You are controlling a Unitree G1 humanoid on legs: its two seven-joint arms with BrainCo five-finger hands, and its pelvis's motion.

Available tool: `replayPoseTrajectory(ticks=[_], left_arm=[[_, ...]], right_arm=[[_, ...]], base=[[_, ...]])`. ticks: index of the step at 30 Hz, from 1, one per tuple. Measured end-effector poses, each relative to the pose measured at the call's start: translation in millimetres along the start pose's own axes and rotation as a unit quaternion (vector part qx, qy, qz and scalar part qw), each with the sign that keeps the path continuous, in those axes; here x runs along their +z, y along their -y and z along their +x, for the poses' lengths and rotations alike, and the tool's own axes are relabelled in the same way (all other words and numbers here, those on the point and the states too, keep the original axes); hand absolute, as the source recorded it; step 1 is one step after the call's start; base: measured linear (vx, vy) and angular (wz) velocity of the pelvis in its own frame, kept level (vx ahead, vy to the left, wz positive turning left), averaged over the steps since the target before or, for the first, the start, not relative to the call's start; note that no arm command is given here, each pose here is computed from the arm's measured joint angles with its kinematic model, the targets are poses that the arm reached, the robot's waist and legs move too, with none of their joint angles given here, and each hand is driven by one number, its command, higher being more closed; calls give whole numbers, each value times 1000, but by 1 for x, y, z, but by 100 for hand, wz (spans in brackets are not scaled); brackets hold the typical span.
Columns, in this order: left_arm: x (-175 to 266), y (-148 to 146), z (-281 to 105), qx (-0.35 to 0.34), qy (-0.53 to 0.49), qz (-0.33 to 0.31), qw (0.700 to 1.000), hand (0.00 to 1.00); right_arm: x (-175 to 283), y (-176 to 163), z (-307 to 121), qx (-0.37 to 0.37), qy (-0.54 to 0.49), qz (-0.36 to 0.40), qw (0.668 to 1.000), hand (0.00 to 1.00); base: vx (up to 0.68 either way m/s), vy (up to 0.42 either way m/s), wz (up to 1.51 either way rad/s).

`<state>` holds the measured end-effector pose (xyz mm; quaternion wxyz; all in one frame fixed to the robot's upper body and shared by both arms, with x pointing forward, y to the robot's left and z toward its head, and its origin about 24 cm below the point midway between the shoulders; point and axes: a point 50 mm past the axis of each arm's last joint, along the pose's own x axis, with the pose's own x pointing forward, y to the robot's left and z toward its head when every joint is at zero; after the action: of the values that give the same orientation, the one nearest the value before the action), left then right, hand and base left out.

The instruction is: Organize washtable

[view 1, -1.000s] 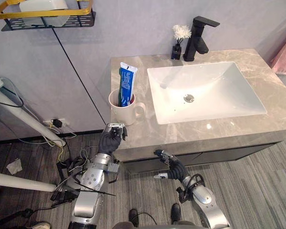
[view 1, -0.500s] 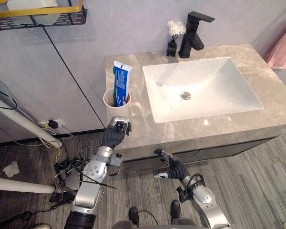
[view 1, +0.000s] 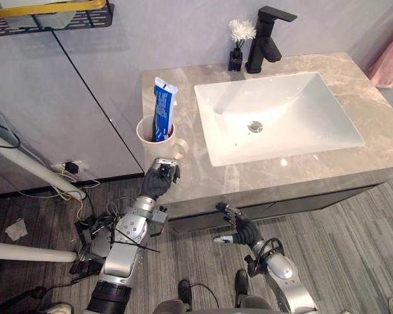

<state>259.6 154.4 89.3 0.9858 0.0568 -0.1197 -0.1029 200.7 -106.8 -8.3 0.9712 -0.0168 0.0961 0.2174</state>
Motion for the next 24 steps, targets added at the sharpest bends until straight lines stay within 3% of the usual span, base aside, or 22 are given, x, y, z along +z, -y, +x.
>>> replayPoseTrajectory(ticks=[24], left_arm=[[-4,-9,7,-6,-9,25,1000,100]], right_arm=[[-5,0,-5,13,-14,-13,1000,0]], base=[[-29,-9,1]])
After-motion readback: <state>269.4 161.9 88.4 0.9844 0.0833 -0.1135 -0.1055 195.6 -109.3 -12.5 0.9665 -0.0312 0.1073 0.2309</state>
